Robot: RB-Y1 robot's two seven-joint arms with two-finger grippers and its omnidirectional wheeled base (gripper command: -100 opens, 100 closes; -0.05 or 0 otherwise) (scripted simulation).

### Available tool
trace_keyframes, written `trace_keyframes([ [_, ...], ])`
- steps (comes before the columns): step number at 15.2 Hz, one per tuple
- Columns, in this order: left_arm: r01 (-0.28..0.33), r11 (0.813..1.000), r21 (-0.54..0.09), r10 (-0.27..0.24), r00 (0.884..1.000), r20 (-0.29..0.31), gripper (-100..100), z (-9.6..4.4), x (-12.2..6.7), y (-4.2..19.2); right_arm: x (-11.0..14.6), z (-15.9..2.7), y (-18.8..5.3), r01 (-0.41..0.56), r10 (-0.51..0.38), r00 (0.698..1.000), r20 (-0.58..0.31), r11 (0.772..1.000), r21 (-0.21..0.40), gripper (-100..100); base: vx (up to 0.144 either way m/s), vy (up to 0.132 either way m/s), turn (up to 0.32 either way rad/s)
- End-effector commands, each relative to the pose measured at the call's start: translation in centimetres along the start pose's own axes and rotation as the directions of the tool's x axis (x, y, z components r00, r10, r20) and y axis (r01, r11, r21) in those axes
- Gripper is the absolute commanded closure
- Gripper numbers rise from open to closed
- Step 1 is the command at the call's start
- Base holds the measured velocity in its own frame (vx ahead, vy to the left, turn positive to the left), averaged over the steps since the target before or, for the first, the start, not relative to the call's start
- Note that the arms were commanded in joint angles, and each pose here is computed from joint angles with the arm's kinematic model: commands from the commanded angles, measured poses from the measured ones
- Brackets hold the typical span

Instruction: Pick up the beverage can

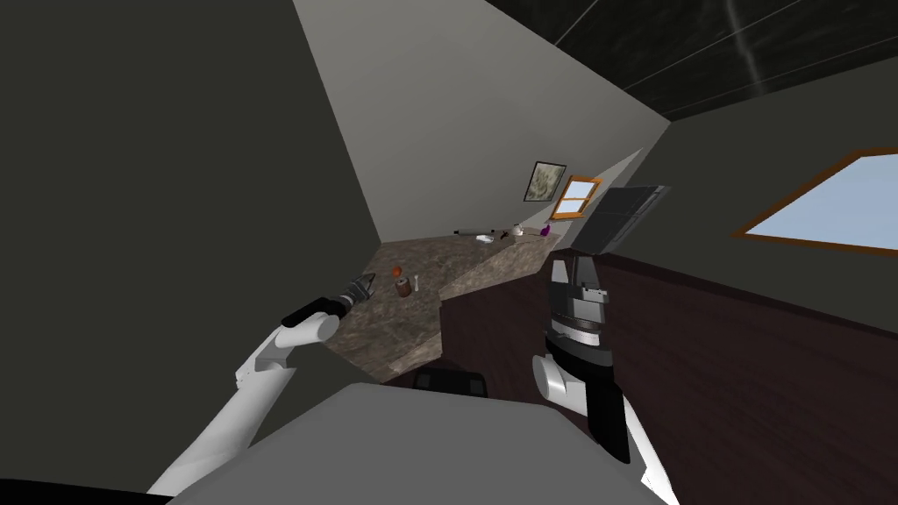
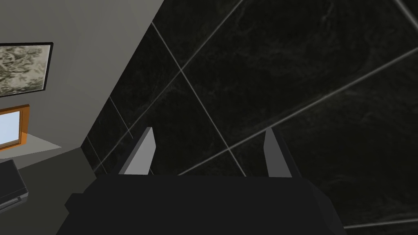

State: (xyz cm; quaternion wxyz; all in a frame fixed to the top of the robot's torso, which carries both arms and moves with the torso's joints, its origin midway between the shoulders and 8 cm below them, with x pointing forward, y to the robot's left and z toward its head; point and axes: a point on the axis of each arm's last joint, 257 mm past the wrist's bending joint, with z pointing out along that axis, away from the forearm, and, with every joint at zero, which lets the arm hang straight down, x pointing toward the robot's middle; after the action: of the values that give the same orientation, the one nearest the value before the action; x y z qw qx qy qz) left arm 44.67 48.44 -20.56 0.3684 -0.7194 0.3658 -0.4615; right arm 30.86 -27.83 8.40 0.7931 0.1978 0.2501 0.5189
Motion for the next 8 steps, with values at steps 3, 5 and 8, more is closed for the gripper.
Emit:
trace_keyframes([
  [3,0.035,0.997,-0.076,-0.032,0.999,0.041,-100,0.4,-1.7,0.8,0.0,0.0,0.0,0.0,0.0,1.0,0.0,1.0,0.0,0,-0.003,0.002,-0.08],
  [5,0.036,0.994,-0.108,-0.031,0.998,0.055,-100,0.3,-2.0,1.6,0.0,0.0,0.0,0.0,0.0,1.0,0.0,1.0,0.0,0,-0.001,0.002,-0.031],
  [8,0.068,0.984,-0.164,-0.053,0.994,0.092,-100,0.4,-3.4,2.1,0.0,0.0,0.0,0.0,0.0,1.0,0.0,1.0,0.0,0,-0.001,-0.002,-0.126],
])
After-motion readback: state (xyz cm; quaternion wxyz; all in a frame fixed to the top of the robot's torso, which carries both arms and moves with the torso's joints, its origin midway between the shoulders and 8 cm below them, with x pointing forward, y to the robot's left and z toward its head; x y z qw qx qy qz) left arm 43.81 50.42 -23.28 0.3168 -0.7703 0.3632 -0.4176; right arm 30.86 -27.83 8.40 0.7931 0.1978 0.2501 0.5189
